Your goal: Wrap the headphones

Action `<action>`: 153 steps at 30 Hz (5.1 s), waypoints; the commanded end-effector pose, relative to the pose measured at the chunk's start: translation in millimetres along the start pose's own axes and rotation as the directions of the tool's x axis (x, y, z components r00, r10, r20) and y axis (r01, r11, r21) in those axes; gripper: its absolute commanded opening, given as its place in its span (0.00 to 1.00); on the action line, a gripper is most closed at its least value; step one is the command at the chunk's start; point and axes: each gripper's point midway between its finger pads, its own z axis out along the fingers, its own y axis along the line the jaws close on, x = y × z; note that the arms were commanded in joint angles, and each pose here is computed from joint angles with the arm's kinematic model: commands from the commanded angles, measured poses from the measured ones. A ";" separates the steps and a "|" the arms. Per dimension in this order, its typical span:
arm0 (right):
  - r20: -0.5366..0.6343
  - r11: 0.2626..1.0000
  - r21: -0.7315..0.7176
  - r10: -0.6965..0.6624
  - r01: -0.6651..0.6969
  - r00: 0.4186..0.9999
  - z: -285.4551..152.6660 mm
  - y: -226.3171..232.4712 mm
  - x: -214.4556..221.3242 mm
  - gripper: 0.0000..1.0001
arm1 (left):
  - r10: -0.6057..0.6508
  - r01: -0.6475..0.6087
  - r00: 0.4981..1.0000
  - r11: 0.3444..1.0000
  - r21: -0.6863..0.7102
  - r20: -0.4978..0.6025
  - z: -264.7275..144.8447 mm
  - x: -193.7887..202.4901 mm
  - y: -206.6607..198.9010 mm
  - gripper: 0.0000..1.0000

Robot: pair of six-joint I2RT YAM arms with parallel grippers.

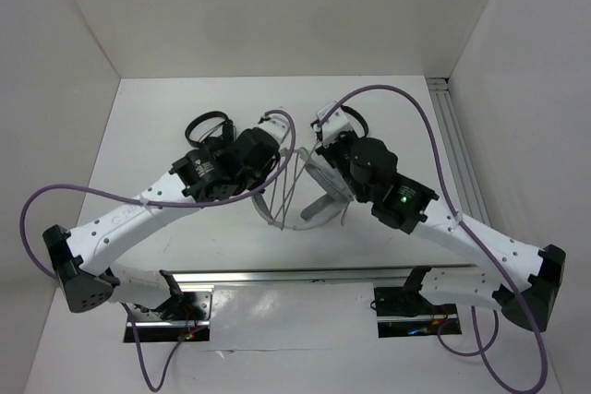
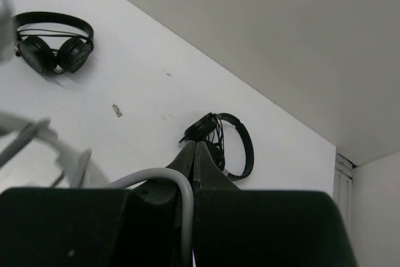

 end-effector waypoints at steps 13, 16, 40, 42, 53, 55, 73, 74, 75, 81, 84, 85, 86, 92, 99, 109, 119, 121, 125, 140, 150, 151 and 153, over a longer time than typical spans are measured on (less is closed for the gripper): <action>0.041 0.912 -0.380 0.181 -0.152 0.983 58.3 -8.4 -7.2 0.00 | 0.186 -0.197 0.979 0.966 0.166 0.081 -73.3 12.1 -28.7 0.00; 0.034 0.780 -0.589 0.287 -0.213 0.957 49.7 25.2 -11.9 0.00 | 0.161 -0.187 0.975 0.966 0.179 0.151 -89.8 -3.9 -23.5 0.00; -0.304 0.106 -0.889 0.589 -0.445 0.749 72.2 202.1 56.8 0.26 | -0.273 0.206 0.796 0.961 0.183 0.540 -210.2 -141.9 41.3 0.00; -0.346 0.071 -0.881 0.577 -0.468 0.739 71.7 217.8 65.6 0.27 | -0.309 0.237 0.776 0.951 0.199 0.551 -216.7 -148.0 44.1 0.00; -0.416 0.045 -0.854 0.539 -0.518 0.732 52.1 250.1 101.8 0.33 | -0.360 0.370 0.734 0.923 0.106 0.576 -216.2 -154.9 68.1 0.00; -0.416 0.038 -0.857 0.537 -0.513 0.734 43.9 253.7 106.1 0.34 | -0.365 0.386 0.733 0.918 0.092 0.574 -211.5 -156.0 70.6 0.00; -0.404 0.164 -0.839 0.450 -0.519 0.796 -63.2 260.7 122.6 0.00 | -0.370 0.549 0.792 0.780 -0.301 0.485 -91.5 -154.6 184.9 0.00; -0.382 0.137 -0.867 0.435 -0.479 0.815 -80.5 269.7 104.6 0.00 | -0.391 0.574 0.783 0.754 -0.319 0.485 -86.6 -151.6 189.3 0.00; -0.384 0.133 -0.871 0.417 -0.473 0.824 -87.5 274.6 101.1 0.00 | -0.401 0.578 0.789 0.741 -0.342 0.466 -77.1 -145.4 189.3 0.00; -0.332 0.059 -0.929 0.303 -0.365 0.893 -120.9 283.1 56.0 0.00 | -0.435 0.555 0.832 0.649 -0.521 0.345 -13.1 -93.0 186.5 0.00; -0.230 0.302 -0.904 0.253 -0.302 0.940 -104.7 260.3 38.1 0.00 | -0.324 0.408 0.912 0.657 -0.634 0.252 0.0 -68.5 176.4 0.00; -0.252 0.381 -0.871 0.191 -0.308 0.949 -101.6 251.0 49.1 0.00 | -0.287 0.338 0.939 0.672 -0.659 0.189 10.0 -53.8 171.5 0.00; -0.183 0.577 -0.775 0.187 -0.259 0.965 -71.6 223.5 36.0 0.00 | -0.274 0.306 0.949 0.673 -0.673 0.158 13.0 -44.6 168.8 0.00; -0.080 0.972 -0.207 0.093 -0.108 0.992 -27.6 82.9 4.8 0.00 | -0.179 0.131 0.983 0.814 -0.566 -0.030 39.7 14.1 125.3 0.00; 0.057 0.974 0.222 0.025 -0.037 0.998 -24.7 -6.9 -18.8 0.00 | 0.055 -0.098 0.990 0.927 -0.362 -0.129 38.7 47.0 60.8 0.00; 0.283 0.971 0.195 0.079 -0.138 0.956 -14.6 -47.1 -59.2 0.15 | 0.206 -0.215 0.976 0.963 -0.160 -0.076 6.6 65.9 7.3 0.00; 0.185 0.983 -0.111 0.166 -0.148 0.969 40.6 -17.5 -38.6 0.04 | 0.240 -0.241 0.969 0.971 -0.002 0.063 -38.0 38.2 -17.4 0.00; 0.178 0.972 -0.175 0.189 -0.158 0.966 49.1 -10.4 -31.1 0.03 | 0.242 -0.249 0.965 0.967 0.061 0.103 -50.7 29.5 -25.9 0.00; 0.151 0.953 -0.182 0.271 -0.243 0.951 68.8 -28.1 -14.3 0.03 | 0.248 -0.272 0.955 0.951 0.145 0.164 -76.3 15.2 -27.7 0.00; -0.056 0.420 -0.865 0.465 -0.276 0.884 71.9 85.8 -30.7 0.11 | 0.106 -0.205 0.897 0.960 0.191 0.428 -155.5 -99.3 -24.0 0.00; -0.136 0.165 -0.951 0.537 -0.261 0.833 49.0 153.3 -19.2 0.13 | -0.094 0.026 0.836 0.991 0.131 0.541 -181.3 -152.8 0.5 0.00; -0.126 0.156 -0.956 0.543 -0.247 0.830 47.7 159.0 -17.6 0.15 | -0.122 0.055 0.821 0.989 0.136 0.557 -186.4 -156.7 4.6 0.00; -0.176 0.128 -0.948 0.549 -0.290 0.817 53.2 167.4 -2.1 0.21 | -0.177 0.108 0.793 0.983 0.150 0.583 -196.8 -163.1 12.9 0.00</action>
